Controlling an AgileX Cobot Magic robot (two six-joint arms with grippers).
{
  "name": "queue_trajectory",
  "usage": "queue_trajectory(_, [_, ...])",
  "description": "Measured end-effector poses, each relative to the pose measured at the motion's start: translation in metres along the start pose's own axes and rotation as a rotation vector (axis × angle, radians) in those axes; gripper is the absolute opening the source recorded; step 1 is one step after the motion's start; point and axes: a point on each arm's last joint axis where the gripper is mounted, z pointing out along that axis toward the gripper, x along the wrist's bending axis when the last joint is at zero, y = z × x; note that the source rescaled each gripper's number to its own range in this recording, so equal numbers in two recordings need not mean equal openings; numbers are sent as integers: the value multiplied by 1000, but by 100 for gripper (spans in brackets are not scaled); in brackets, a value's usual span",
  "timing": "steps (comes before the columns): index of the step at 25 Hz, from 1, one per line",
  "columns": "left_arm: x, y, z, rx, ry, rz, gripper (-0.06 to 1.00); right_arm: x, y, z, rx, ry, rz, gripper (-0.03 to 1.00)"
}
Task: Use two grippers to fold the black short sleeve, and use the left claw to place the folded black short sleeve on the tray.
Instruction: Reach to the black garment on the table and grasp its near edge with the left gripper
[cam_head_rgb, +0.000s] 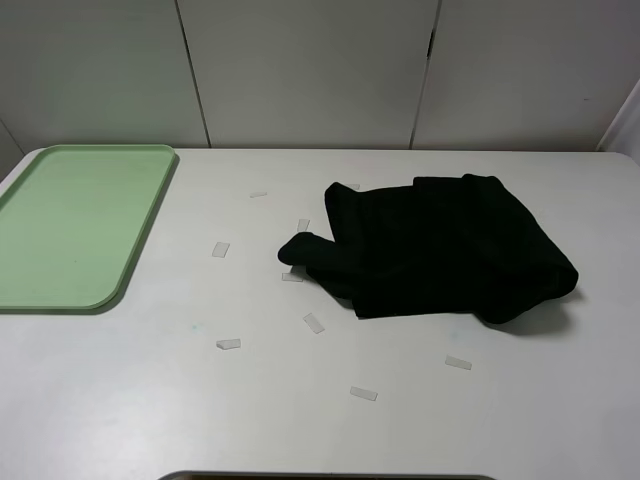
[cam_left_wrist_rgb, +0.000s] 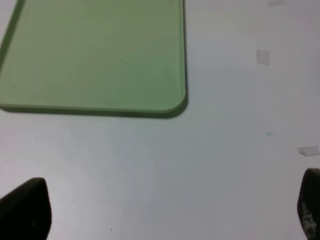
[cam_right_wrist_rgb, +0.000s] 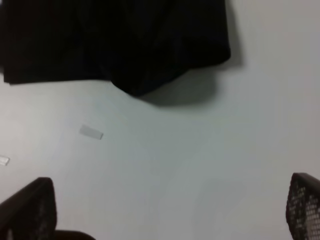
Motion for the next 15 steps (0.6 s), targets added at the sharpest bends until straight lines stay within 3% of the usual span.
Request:
queue_trajectory(9, [0,0,0,0,0,0,98,3,-55,-9,-193,-3,41,100])
queue_trajectory(15, [0,0,0,0,0,0,98,1,-69,-4,-371,-27,31,100])
